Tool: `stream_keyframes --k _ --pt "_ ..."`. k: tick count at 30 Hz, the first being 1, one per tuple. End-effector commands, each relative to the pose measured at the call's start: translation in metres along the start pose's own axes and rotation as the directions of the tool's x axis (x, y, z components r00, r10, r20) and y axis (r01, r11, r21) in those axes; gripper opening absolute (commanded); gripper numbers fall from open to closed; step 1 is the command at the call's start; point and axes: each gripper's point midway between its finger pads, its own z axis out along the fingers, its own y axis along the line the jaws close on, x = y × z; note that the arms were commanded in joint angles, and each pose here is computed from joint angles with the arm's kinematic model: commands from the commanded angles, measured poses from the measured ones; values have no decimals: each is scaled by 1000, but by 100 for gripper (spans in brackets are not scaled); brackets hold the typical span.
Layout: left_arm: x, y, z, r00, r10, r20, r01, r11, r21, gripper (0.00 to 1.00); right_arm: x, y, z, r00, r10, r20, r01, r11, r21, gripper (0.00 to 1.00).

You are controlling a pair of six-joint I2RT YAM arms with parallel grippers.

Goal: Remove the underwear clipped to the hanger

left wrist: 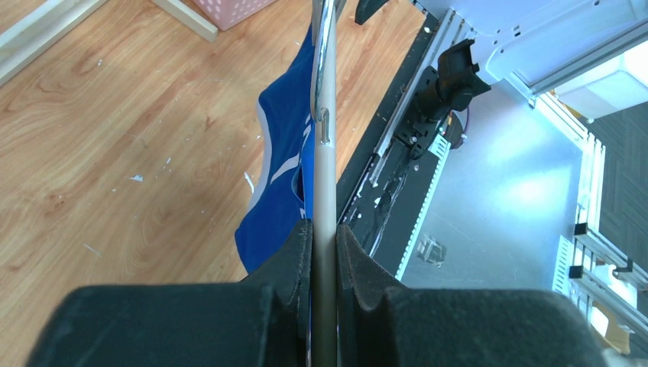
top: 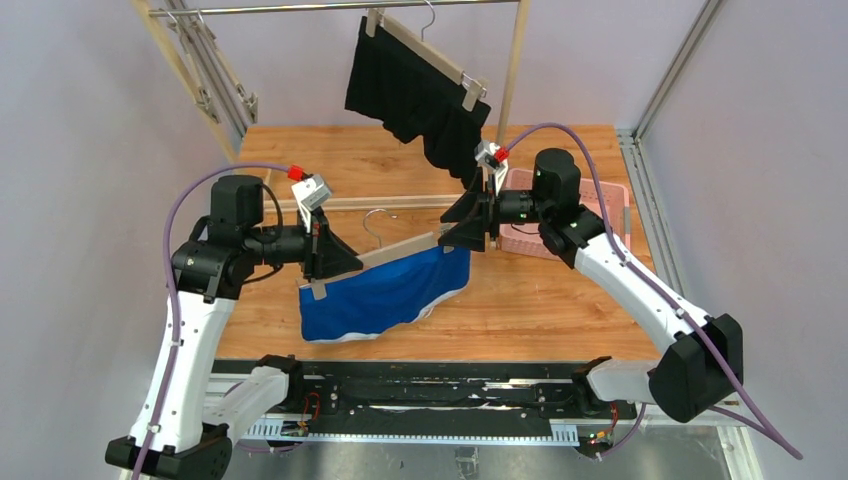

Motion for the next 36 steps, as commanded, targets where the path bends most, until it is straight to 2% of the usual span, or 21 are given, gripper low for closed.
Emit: stream_keyframes --k 1,3,6,7,10,11,12,13,15,18,22,24,27,30,32,36 --pt "-13 -16 -6 998 47 44 -48 998 32 0 -13 7 2 997 -71 14 71 997 -13 65" --pt "-15 -16 -6 998 44 54 -45 999 27 0 -13 9 2 998 -69 13 69 997 -18 53" --pt "-22 -16 -5 996 39 84 -42 999 32 0 -14 8 2 998 -63 14 63 998 -17 4" --pt "-24 -16 -4 995 42 95 -45 998 36 0 -14 8 2 998 -59 15 59 998 -12 1" --pt "-29 -14 -2 993 36 111 -41 998 37 0 -15 8 1 998 -62 20 62 998 -1 1" --pt "-30 -13 -1 993 35 113 -39 998 38 0 -16 7 0 998 -62 20 62 998 6 14" --pt "-31 -13 0 993 34 116 -39 998 40 0 -17 6 0 998 -62 19 61 998 24 37" --pt "-33 -12 0 992 33 119 -38 998 41 0 -18 4 -1 998 -66 20 65 997 43 50" --pt "-39 -12 0 990 41 133 -46 998 39 0 -23 -2 -4 996 -86 33 82 991 105 64" --pt "-51 -14 -3 986 61 158 -67 997 34 0 -41 -5 -16 985 -149 88 127 967 222 73" --pt "-71 -21 -9 975 95 199 -103 994 29 0 -68 1 -39 948 -248 201 161 915 370 79" --pt "-83 -25 -11 966 104 235 -113 993 26 0 -78 11 -49 922 -284 262 166 904 393 81" --pt "-105 -30 -13 939 94 330 -113 993 38 0 -86 27 -52 886 -276 372 140 925 353 87" --pt "-137 -41 -19 877 85 473 -140 987 83 0 -98 42 -46 864 -232 447 117 956 270 89" --pt "-149 -45 -22 857 59 513 -127 987 99 0 -104 50 -39 854 -232 465 132 962 238 89" --pt "-165 -52 -30 828 86 554 -157 984 83 0 -114 60 -25 835 -240 495 157 967 202 89"
